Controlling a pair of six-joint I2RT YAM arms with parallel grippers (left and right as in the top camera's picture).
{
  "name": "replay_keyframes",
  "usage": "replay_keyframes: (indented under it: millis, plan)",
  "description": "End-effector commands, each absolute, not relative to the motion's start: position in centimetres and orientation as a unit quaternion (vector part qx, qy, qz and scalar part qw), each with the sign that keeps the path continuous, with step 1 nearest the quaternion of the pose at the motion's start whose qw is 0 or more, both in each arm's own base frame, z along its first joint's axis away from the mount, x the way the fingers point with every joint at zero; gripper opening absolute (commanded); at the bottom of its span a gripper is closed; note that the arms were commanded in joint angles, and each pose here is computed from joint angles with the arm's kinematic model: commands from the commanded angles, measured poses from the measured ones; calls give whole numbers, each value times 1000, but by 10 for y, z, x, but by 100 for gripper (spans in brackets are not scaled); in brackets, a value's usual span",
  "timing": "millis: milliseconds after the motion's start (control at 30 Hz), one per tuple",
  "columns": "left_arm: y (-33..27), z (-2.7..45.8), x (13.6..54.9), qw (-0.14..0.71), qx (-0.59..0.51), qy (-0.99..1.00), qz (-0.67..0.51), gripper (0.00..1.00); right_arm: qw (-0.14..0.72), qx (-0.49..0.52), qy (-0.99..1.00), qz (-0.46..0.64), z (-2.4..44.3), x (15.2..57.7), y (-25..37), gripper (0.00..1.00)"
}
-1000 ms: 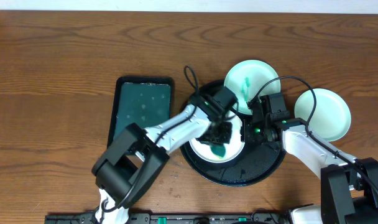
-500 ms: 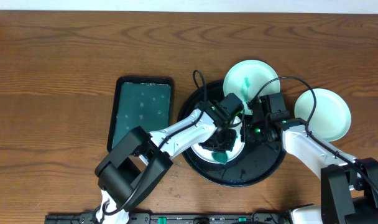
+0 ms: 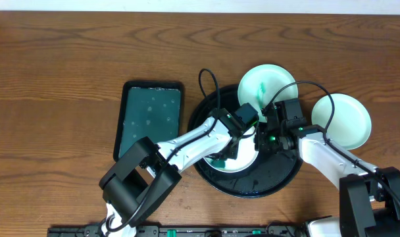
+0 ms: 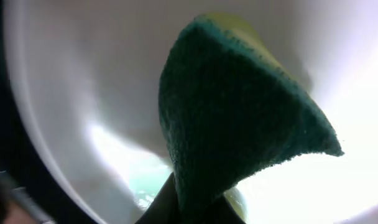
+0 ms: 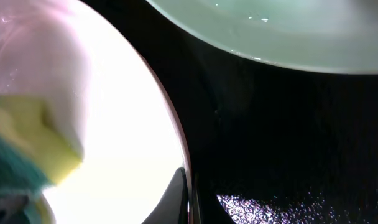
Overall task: Clean dirty plates on tray and stack at the side
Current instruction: 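Scrub the white plate with the sponge while the right gripper holds its rim, then return the sponge to the water tray with the left gripper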
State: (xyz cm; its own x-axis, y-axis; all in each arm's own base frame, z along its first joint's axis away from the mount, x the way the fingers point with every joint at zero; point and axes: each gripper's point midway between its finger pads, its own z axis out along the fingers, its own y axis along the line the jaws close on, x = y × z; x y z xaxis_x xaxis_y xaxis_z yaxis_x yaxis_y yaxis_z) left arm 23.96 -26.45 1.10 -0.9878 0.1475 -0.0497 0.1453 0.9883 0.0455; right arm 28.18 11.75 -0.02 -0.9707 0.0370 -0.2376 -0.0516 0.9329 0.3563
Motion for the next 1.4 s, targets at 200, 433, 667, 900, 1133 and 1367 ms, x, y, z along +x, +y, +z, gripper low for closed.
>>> replay_keyframes:
  millis: [200,433,667,900,1133,1367]
  plan:
    - [-191,33,281,137,70,963,221,7,96,-2,984,152,-17,269,107,1]
    - [-208,78,283,146,51,976,153,7,94,-2,984,152,-17,268,107,1]
    - [-164,160,309,213,-44,974,65,8,96,0,984,149,-17,269,106,1]
    - [-89,154,328,174,-103,977,66,7,97,-1,985,145,-17,269,105,1]
    - [-53,83,324,78,-126,989,27,8,96,0,985,145,-17,269,105,1]
    - [-35,60,321,37,-141,989,19,17,89,1,986,144,-18,265,104,1]
